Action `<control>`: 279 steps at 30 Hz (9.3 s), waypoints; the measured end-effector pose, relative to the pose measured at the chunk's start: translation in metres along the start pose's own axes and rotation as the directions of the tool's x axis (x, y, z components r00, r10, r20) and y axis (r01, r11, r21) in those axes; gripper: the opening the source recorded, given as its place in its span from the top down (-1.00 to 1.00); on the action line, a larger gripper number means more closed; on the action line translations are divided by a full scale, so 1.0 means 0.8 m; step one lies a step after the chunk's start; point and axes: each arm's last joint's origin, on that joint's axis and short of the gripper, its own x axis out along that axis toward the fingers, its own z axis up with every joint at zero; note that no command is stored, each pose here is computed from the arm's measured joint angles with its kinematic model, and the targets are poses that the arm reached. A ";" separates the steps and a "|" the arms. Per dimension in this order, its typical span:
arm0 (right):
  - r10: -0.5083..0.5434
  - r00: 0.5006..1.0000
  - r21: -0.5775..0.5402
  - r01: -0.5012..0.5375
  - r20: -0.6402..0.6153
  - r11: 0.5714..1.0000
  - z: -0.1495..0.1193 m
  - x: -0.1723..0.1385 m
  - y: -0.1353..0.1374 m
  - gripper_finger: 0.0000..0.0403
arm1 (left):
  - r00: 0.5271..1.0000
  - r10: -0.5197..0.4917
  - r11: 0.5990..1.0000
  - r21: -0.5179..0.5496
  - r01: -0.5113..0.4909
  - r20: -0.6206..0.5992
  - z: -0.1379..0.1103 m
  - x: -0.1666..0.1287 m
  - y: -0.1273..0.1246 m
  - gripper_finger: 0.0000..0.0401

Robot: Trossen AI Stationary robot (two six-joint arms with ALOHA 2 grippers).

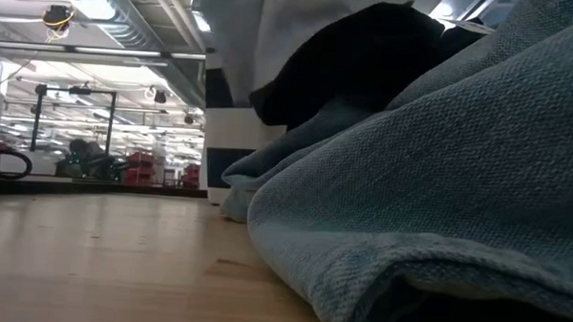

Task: Sort clothes
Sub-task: Put the gray shorts into the blue bin, then put the black shorts into the blue bin

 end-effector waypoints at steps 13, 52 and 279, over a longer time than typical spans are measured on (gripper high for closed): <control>-0.182 0.982 0.118 0.187 -0.050 0.975 -0.046 -0.029 -0.084 0.86 | 1.000 0.000 1.000 0.000 0.000 0.000 0.000 0.000 0.000 0.71; -0.064 0.960 0.280 0.143 -0.273 0.949 -0.153 0.049 -0.192 -0.09 | 1.000 -0.001 1.000 0.002 0.001 -0.005 -0.001 0.000 0.000 0.71; -0.075 0.986 -0.076 0.064 -0.146 0.995 -0.028 -0.031 0.010 0.89 | 1.000 -0.002 1.000 -0.005 0.002 -0.006 -0.001 0.000 0.000 0.71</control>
